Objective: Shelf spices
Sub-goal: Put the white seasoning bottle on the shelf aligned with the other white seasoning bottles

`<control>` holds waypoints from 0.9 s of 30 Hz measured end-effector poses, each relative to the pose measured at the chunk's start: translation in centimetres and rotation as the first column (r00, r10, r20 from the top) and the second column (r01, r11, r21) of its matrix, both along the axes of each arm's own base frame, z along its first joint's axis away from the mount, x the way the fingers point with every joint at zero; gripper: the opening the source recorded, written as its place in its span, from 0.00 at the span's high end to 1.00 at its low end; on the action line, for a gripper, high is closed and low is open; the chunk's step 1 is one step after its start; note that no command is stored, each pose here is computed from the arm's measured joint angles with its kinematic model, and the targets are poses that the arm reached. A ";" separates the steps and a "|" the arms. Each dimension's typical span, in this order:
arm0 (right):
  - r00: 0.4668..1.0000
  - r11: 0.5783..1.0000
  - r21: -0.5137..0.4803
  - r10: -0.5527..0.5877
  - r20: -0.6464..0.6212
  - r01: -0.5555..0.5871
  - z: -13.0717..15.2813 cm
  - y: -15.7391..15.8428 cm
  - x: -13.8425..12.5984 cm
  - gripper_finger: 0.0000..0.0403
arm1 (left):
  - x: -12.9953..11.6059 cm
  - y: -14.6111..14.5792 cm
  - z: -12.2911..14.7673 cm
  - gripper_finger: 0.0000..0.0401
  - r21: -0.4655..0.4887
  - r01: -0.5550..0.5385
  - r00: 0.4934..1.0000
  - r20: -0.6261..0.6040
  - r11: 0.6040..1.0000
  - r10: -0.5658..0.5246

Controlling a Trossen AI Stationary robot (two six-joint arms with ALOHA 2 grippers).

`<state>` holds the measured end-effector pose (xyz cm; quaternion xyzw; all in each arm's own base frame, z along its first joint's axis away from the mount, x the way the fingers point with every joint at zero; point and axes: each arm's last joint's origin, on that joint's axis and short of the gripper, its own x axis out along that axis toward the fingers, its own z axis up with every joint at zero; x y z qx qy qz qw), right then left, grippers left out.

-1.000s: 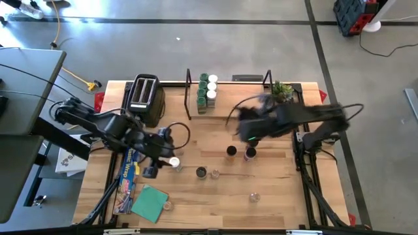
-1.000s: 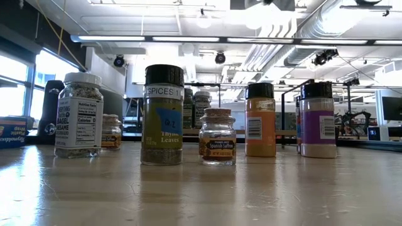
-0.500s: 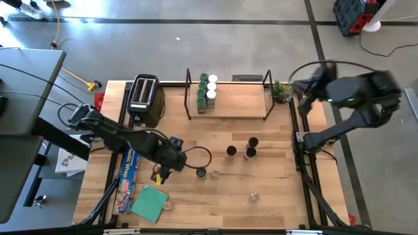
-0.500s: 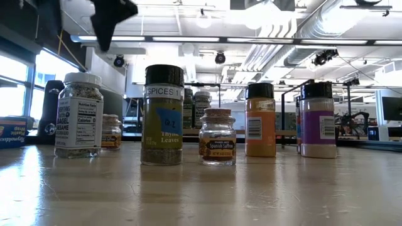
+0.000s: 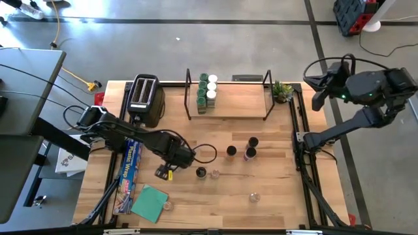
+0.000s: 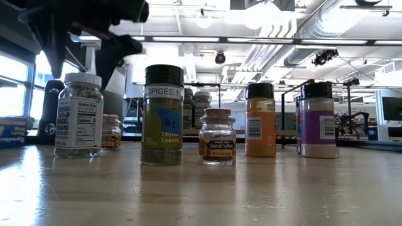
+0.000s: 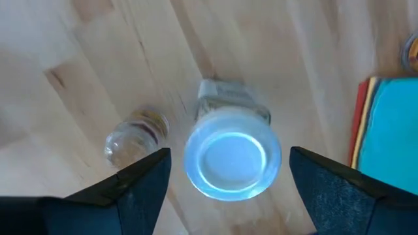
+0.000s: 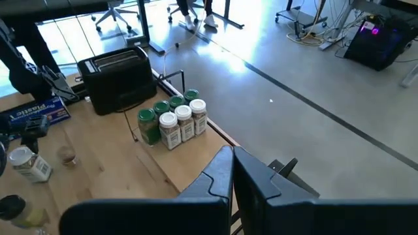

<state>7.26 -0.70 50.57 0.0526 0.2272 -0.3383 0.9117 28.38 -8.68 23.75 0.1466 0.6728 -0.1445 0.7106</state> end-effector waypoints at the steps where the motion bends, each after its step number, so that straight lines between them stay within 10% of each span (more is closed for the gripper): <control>1: 1.000 1.000 -0.001 0.000 -0.003 0.000 0.0 0.0 0.1 0.99 | -0.1 0.1 -0.2 0.24 -0.003 0.007 1.000 -0.005 1.000 -0.007; 21: 0.998 1.000 -0.019 0.010 -0.057 -0.011 -0.3 0.4 1.8 0.99 | 0.2 0.0 -1.7 0.50 -0.043 -0.085 0.996 0.019 0.995 0.086; 27: 0.998 1.000 -0.010 0.016 -0.057 -0.017 -0.3 0.4 1.9 0.99 | 1.5 1.2 2.4 0.50 -0.071 -0.202 0.977 0.050 0.977 0.205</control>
